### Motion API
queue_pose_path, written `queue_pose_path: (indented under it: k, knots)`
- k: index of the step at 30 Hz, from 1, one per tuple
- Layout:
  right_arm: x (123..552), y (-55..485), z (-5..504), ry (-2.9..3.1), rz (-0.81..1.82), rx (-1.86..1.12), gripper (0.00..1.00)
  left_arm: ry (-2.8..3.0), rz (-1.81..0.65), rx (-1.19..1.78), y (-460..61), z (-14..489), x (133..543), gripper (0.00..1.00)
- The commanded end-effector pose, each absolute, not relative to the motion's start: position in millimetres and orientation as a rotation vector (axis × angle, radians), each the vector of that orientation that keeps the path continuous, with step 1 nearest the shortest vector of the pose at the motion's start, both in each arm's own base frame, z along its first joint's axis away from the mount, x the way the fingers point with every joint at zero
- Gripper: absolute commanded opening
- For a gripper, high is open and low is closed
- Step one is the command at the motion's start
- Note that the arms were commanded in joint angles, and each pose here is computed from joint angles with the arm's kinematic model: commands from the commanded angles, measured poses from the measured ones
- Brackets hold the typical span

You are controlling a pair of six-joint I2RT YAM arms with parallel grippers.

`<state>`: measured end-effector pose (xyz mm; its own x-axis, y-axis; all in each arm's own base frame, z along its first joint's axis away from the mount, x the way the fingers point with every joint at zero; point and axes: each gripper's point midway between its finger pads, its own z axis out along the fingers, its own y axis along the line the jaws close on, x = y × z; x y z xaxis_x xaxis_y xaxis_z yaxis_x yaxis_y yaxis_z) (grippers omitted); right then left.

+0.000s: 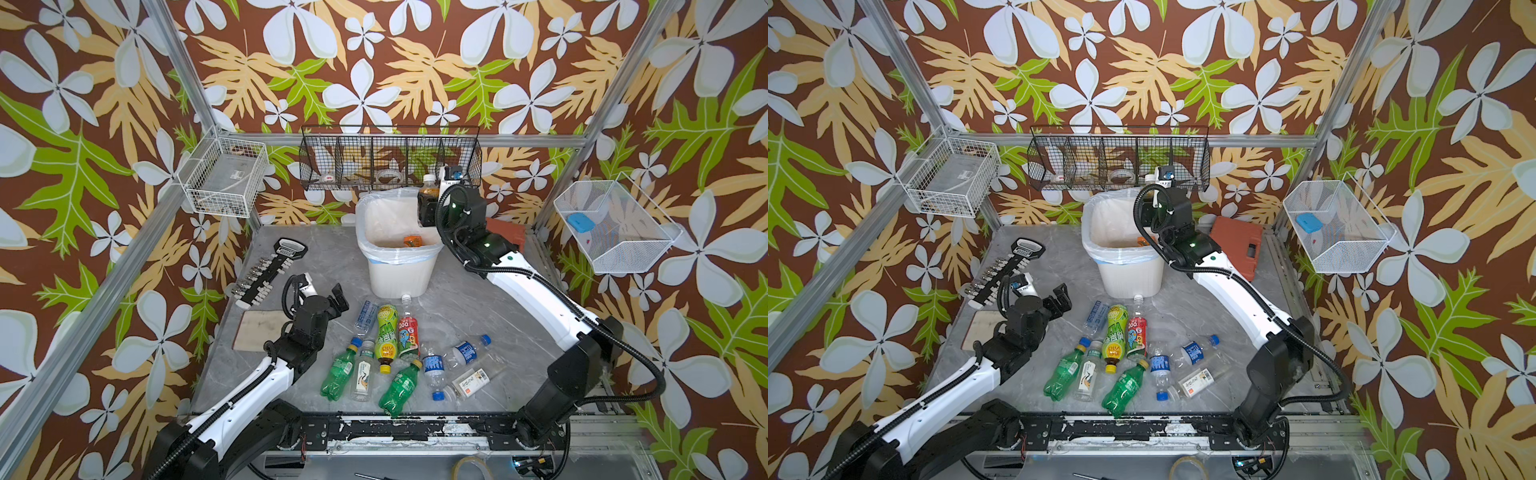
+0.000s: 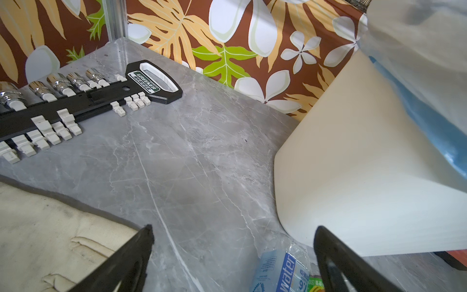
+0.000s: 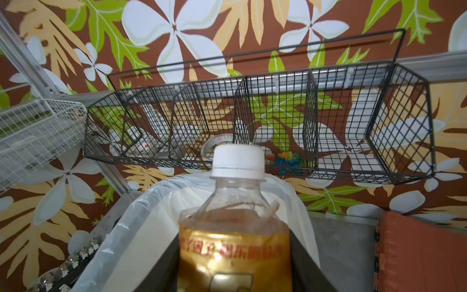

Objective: Throw the plastic bottles in the bin
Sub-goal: Throw the plastic bottle into the trash bin.

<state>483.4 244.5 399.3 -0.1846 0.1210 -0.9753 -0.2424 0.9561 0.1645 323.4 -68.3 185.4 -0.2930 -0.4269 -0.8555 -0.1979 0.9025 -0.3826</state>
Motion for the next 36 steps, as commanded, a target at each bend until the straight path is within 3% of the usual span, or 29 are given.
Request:
queue_pose_path:
  k: [1,12,13,17,20,26,31,36]
  knots:
    - [488.6,254.1,396.7,1.743,0.329,-0.133,0.53,1.863,-0.203,-0.469,-61.2,188.8,322.3,1.0]
    - [501.2,256.6,376.0,1.781,0.305,-0.137,0.54,1.859,-0.215,-0.466,-61.5,191.2,323.6,1.0]
    - [501.7,256.4,375.0,1.784,0.304,-0.136,0.57,1.858,-0.215,-0.466,-61.5,191.6,323.6,1.0]
    - [499.4,249.5,382.2,1.768,0.327,-0.116,0.9,1.855,-0.224,-0.464,-62.6,193.5,324.5,1.0]
    - [489.6,237.8,398.2,1.72,0.375,-0.086,0.96,1.853,-0.237,-0.46,-64.8,194.0,325.9,1.0]
    - [435.9,190.9,396.5,1.626,0.335,-0.012,1.0,1.863,-0.248,-0.449,-68.8,192.4,328.7,1.0]
    - [384.6,138.4,334.0,1.645,0.275,0.108,1.0,1.863,-0.272,-0.447,-73.0,192.0,331.7,1.0]
    - [370.4,122.5,285.6,1.771,0.248,0.146,1.0,1.887,-0.305,-0.431,-82.1,187.7,337.3,1.0]
